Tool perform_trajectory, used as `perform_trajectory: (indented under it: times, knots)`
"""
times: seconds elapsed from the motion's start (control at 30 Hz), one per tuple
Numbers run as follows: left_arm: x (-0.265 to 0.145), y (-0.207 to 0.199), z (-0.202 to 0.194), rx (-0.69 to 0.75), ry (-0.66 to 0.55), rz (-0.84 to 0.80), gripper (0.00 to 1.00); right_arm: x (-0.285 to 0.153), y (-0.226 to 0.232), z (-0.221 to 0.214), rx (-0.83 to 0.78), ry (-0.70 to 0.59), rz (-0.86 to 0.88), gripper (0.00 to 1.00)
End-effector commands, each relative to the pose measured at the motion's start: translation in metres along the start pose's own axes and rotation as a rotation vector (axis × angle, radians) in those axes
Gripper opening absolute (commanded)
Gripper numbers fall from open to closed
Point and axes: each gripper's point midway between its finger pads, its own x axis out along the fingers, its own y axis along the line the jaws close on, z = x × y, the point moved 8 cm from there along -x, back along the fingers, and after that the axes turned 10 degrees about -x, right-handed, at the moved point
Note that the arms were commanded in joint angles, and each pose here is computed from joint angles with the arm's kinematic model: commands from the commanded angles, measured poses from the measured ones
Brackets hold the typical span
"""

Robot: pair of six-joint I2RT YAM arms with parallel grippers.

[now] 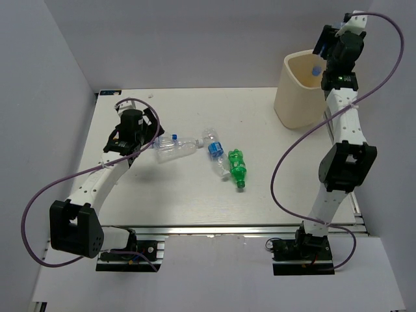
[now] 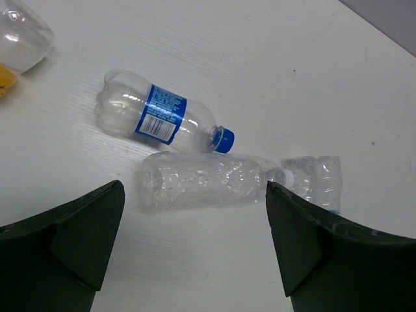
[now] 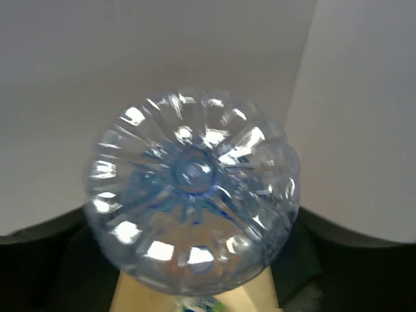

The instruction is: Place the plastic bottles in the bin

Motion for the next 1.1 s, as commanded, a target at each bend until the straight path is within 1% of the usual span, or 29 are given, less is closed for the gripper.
perform_trajectory:
  times: [0.0,0.03,0.1,0.17,0.2,0.23,0.27,0.3,0.33,0.37,0.43,0.5,0.53,0.57,0.63,0.67,0.73,0.77,0.83,0.87,0.93,0.97,1.0,1.07]
  knots:
    - [-0.009,0.001,0.016,-0.02,-0.055,0.063,0.98,0.008,-0.018,0.008,-0.07,0.01,-0.097,0.84]
    - [-0.009,0.002,0.016,-0.019,-0.059,0.072,0.98,0.01,-0.02,0.009,-0.08,0.007,-0.102,0.89]
    - [-0.009,0.003,0.015,-0.022,-0.057,0.072,0.98,0.007,-0.02,0.019,-0.099,-0.004,-0.08,0.89]
    - [-0.009,0.003,0.014,-0.025,-0.054,0.064,0.98,-0.002,-0.014,0.031,-0.11,-0.017,0.01,0.89]
    - [-0.009,0.003,0.013,-0.024,-0.052,0.062,0.98,-0.006,-0.01,0.03,-0.123,-0.015,0.054,0.89]
    - [-0.009,0.003,0.013,-0.025,-0.053,0.057,0.98,-0.014,-0.01,0.04,-0.136,-0.039,0.09,0.89]
    - [-0.009,0.003,0.013,-0.024,-0.05,0.057,0.98,-0.018,-0.004,0.042,-0.144,-0.046,0.151,0.89]
    - [-0.009,0.004,0.013,-0.024,-0.05,0.057,0.98,-0.023,-0.002,0.044,-0.135,-0.04,0.171,0.89]
    - [-0.009,0.004,0.012,-0.023,-0.048,0.059,0.98,-0.028,0.0,0.041,-0.133,-0.006,0.2,0.9]
    - [-0.009,0.004,0.011,-0.024,-0.045,0.057,0.98,-0.039,0.009,0.05,-0.129,-0.022,0.267,0.89]
    - [-0.008,0.005,0.009,-0.035,-0.043,0.055,0.98,-0.057,0.022,0.049,-0.132,-0.001,0.339,0.89]
    - [-0.008,0.004,0.006,-0.04,-0.029,0.033,0.98,-0.078,0.06,0.048,-0.152,0.003,0.487,0.89]
    - [-0.008,0.004,0.005,-0.04,-0.024,0.031,0.98,-0.092,0.072,0.039,-0.165,0.054,0.534,0.89]
    - [-0.008,0.005,0.004,-0.043,-0.022,0.029,0.98,-0.107,0.099,0.034,-0.172,0.082,0.591,0.89]
    - [-0.007,0.01,-0.001,-0.045,-0.018,0.041,0.98,-0.13,0.127,0.014,-0.179,0.162,0.662,0.89]
    - [-0.008,0.011,-0.001,-0.048,-0.024,0.042,0.98,-0.153,0.151,-0.011,-0.165,0.244,0.704,0.89]
    - [-0.008,0.013,-0.003,-0.048,-0.02,0.05,0.98,-0.176,0.17,-0.032,-0.137,0.3,0.747,0.89]
    - [-0.008,0.013,-0.004,-0.049,-0.016,0.048,0.98,-0.195,0.19,-0.064,-0.118,0.373,0.782,0.89]
    - [-0.009,0.013,-0.005,-0.043,-0.013,0.04,0.98,-0.217,0.206,-0.086,-0.135,0.432,0.827,0.89]
    - [-0.01,0.014,-0.005,-0.04,-0.016,0.041,0.98,-0.226,0.209,-0.104,-0.111,0.503,0.82,0.89]
    - [-0.01,0.019,-0.006,-0.038,-0.029,0.06,0.98,-0.24,0.217,-0.124,-0.099,0.579,0.843,0.89]
    - [-0.011,0.02,-0.007,-0.038,-0.034,0.062,0.98,-0.245,0.219,-0.133,-0.065,0.624,0.829,0.89]
    - [-0.01,0.021,-0.008,-0.039,-0.035,0.065,0.98,-0.252,0.219,-0.152,-0.062,0.673,0.832,0.89]
    - [-0.01,0.02,-0.009,-0.031,-0.033,0.053,0.98,-0.259,0.221,-0.172,-0.053,0.727,0.829,0.89]
